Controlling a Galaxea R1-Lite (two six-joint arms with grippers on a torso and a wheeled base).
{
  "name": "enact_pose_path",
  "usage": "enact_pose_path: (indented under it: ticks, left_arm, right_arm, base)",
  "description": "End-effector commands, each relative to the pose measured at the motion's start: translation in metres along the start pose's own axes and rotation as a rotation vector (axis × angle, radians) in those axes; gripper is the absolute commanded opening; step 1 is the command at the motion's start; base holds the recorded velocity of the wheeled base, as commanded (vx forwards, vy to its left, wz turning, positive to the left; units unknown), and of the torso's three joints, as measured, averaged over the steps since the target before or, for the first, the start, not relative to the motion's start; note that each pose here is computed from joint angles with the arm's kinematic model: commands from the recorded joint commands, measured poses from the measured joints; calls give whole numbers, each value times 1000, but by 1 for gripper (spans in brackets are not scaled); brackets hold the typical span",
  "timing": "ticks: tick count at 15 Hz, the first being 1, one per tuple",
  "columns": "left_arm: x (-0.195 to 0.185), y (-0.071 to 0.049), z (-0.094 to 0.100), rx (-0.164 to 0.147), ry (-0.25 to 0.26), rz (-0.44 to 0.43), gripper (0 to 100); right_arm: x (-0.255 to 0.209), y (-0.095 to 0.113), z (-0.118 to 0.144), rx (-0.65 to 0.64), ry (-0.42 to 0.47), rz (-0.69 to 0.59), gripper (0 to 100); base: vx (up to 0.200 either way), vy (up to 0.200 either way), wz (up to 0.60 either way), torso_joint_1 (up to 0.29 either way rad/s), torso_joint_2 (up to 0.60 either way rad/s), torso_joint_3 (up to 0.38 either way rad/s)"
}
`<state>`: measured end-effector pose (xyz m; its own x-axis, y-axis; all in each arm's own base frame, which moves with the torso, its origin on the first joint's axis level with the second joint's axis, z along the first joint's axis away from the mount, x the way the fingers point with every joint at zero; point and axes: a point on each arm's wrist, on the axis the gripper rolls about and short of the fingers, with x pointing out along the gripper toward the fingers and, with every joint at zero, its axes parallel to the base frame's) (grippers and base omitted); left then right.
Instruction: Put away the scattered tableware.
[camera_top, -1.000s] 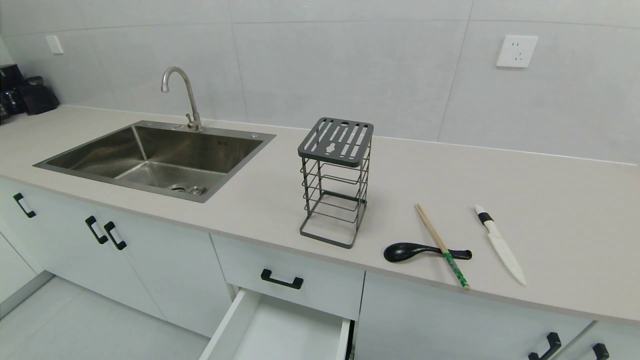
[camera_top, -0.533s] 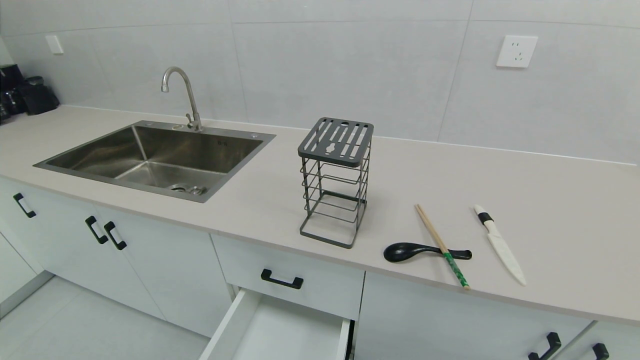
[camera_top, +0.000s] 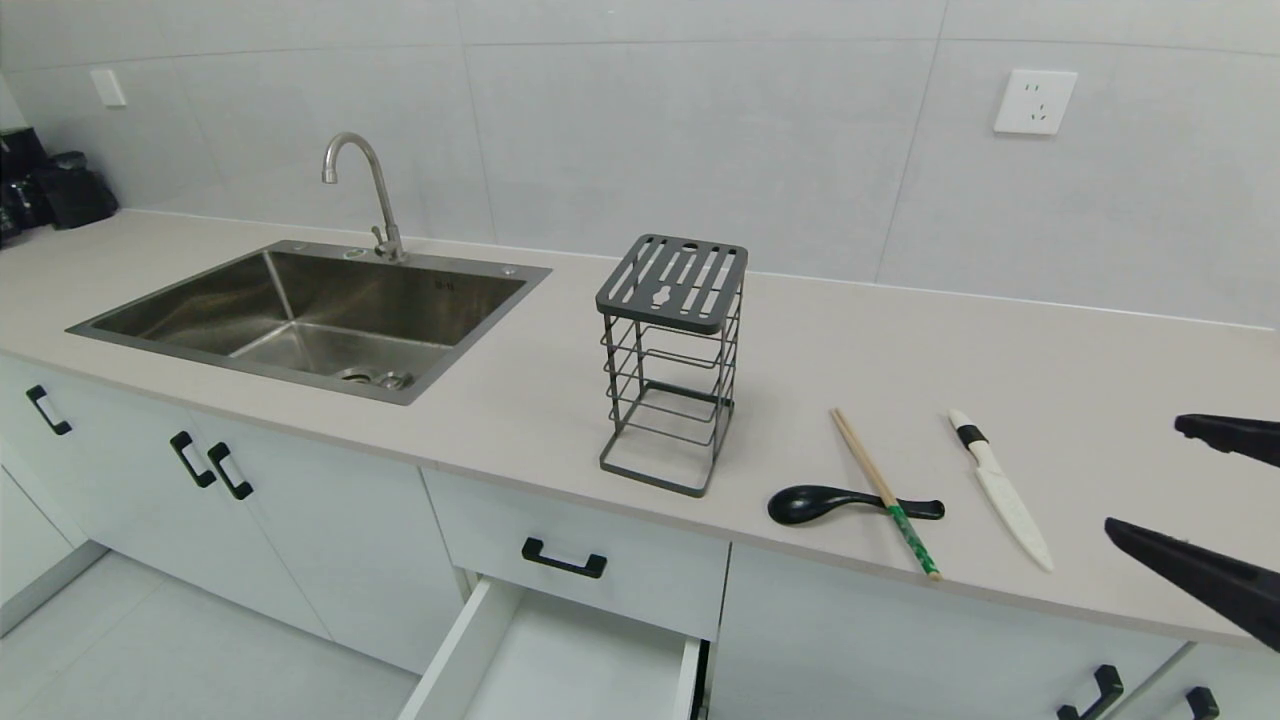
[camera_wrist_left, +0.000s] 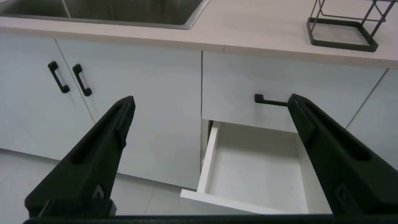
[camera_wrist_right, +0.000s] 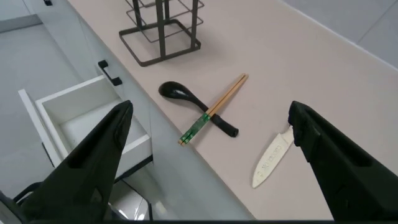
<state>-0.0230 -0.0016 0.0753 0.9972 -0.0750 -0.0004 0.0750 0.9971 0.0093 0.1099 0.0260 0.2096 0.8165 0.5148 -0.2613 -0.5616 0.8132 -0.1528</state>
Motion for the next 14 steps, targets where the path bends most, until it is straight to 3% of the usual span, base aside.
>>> enact_pose_path:
  ticks: [1, 6, 14]
  left_arm:
    - [0, 0, 0, 0, 1, 1, 100]
    - [0, 0, 0, 0, 1, 0, 100]
    - [0, 0, 0, -2, 1, 0, 100]
  right_arm:
    - [21, -7, -6, 29, 75, 25, 100]
    - [60, -14, -17, 30, 182, 9, 100]
    - [82, -19, -20, 40, 206, 28, 100]
  base:
    - [0, 0, 0, 0, 0, 0]
    - [0, 0, 0, 0, 0, 0]
    - [0, 0, 0, 0, 0, 0]
